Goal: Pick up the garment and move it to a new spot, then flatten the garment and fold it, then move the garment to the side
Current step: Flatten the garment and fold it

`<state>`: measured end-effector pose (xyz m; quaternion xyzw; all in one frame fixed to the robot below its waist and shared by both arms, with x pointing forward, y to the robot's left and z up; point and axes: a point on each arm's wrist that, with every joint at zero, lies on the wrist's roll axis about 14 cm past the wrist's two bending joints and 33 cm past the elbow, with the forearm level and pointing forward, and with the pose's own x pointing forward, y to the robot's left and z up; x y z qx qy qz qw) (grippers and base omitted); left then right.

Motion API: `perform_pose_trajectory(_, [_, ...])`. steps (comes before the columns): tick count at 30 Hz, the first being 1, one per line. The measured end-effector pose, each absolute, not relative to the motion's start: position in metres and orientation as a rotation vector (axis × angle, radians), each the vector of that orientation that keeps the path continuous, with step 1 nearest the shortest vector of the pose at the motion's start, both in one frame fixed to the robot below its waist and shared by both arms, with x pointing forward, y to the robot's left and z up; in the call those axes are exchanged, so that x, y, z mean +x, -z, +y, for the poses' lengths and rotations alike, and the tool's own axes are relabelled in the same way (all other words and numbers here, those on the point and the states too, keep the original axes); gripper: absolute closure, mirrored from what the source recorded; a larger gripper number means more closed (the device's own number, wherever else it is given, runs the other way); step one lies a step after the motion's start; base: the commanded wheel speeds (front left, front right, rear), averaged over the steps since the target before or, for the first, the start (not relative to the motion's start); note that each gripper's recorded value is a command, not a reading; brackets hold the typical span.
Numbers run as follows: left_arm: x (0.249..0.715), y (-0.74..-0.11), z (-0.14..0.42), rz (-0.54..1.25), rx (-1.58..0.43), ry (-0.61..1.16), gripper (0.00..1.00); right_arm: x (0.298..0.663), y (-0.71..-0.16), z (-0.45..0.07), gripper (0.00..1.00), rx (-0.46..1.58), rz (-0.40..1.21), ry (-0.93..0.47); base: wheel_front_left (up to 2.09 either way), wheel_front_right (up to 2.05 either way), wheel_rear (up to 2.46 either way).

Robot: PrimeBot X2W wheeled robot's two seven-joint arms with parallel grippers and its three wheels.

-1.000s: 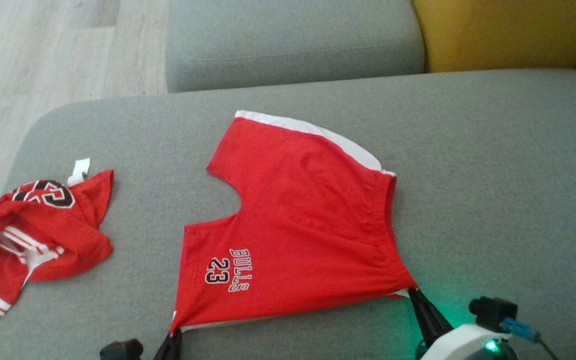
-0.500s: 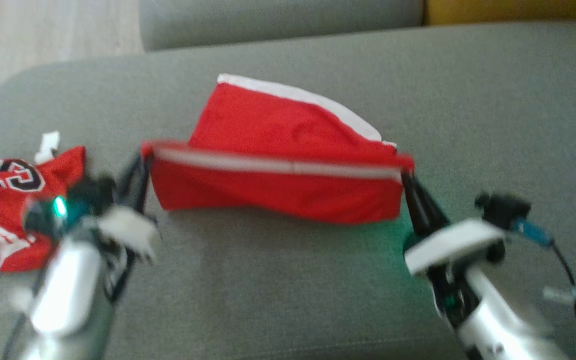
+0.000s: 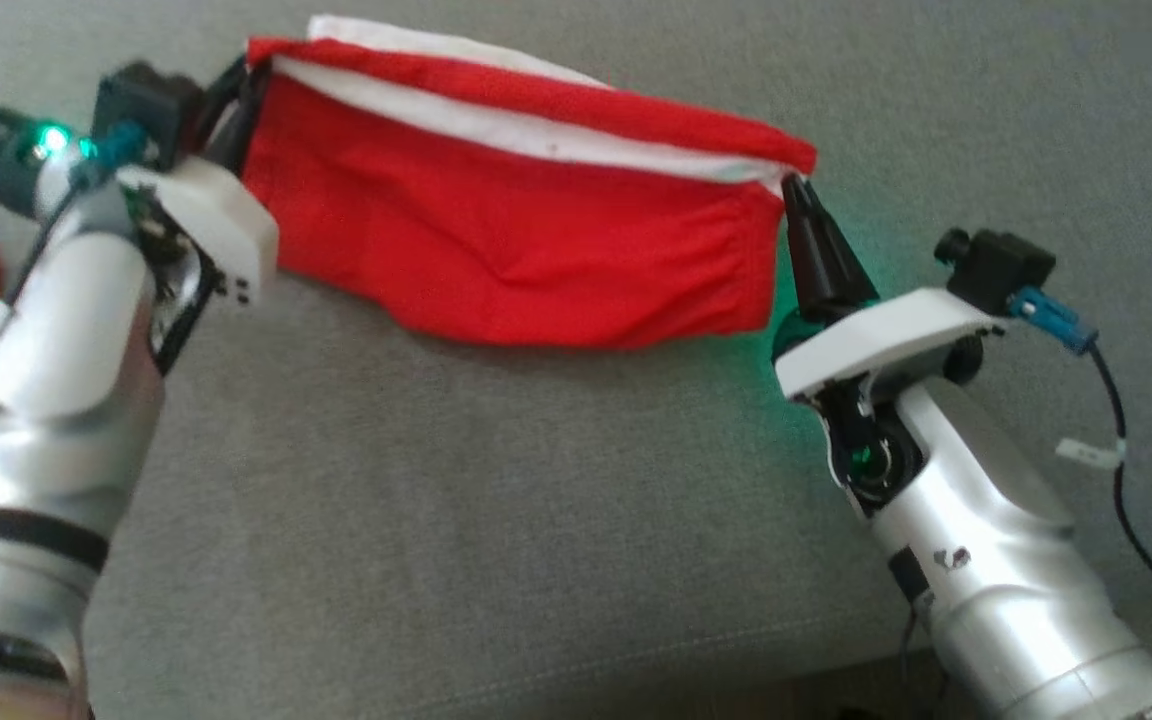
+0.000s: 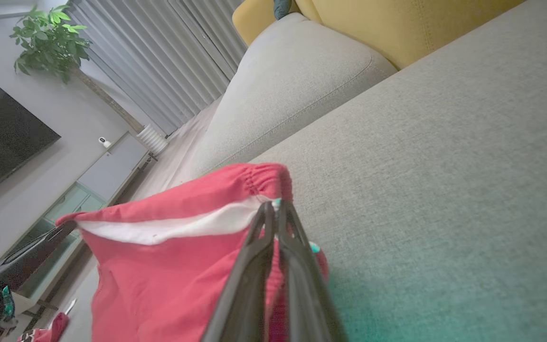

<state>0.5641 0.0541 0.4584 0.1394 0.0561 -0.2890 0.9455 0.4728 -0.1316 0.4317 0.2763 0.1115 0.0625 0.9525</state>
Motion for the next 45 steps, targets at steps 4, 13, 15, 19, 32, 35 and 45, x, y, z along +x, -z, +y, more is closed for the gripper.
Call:
perform_pose_trajectory(4, [0.584, -0.438, 0.049, 0.164, 0.29, 0.599, 1.0, 0.479, -0.421, -0.141, 1.0, 0.558, 0.242, -0.099, 0.0, 0.0, 0.0])
perform_pose_trajectory(13, [0.612, -0.415, 0.039, 0.191, 0.284, 0.6, 1.0, 0.488, -0.414, -0.145, 1.0, 0.582, 0.244, -0.091, 0.0, 0.0, 0.0])
perform_pose_trajectory(15, [0.616, -0.414, 0.036, 0.187, 0.281, 0.597, 1.0, 0.49, -0.414, -0.145, 1.0, 0.583, 0.239, -0.094, 0.0, 0.0, 0.0])
perform_pose_trajectory(19, [0.617, -0.408, 0.033, 0.195, 0.266, 0.583, 0.0, 0.493, -0.413, -0.144, 0.0, 0.54, 0.234, -0.11, 0.0, 0.0, 0.0])
perform_pose_trajectory(32, [0.577, -0.403, 0.052, 0.198, 0.073, 0.396, 0.0, 0.494, -0.441, -0.162, 0.0, 0.375, 0.119, -0.098, 0.0, 0.0, 0.0])
perform_pose_trajectory(35, [0.554, -0.386, 0.056, 0.251, 0.044, 0.369, 0.0, 0.486, -0.443, -0.17, 0.0, 0.356, 0.105, -0.074, 0.0, 0.0, 0.0])
perform_pose_trajectory(45, [0.547, -0.361, 0.061, 0.34, 0.043, 0.359, 0.54, 0.471, -0.442, -0.182, 0.0, 0.326, 0.105, -0.043, 0.0, 0.0, 0.0])
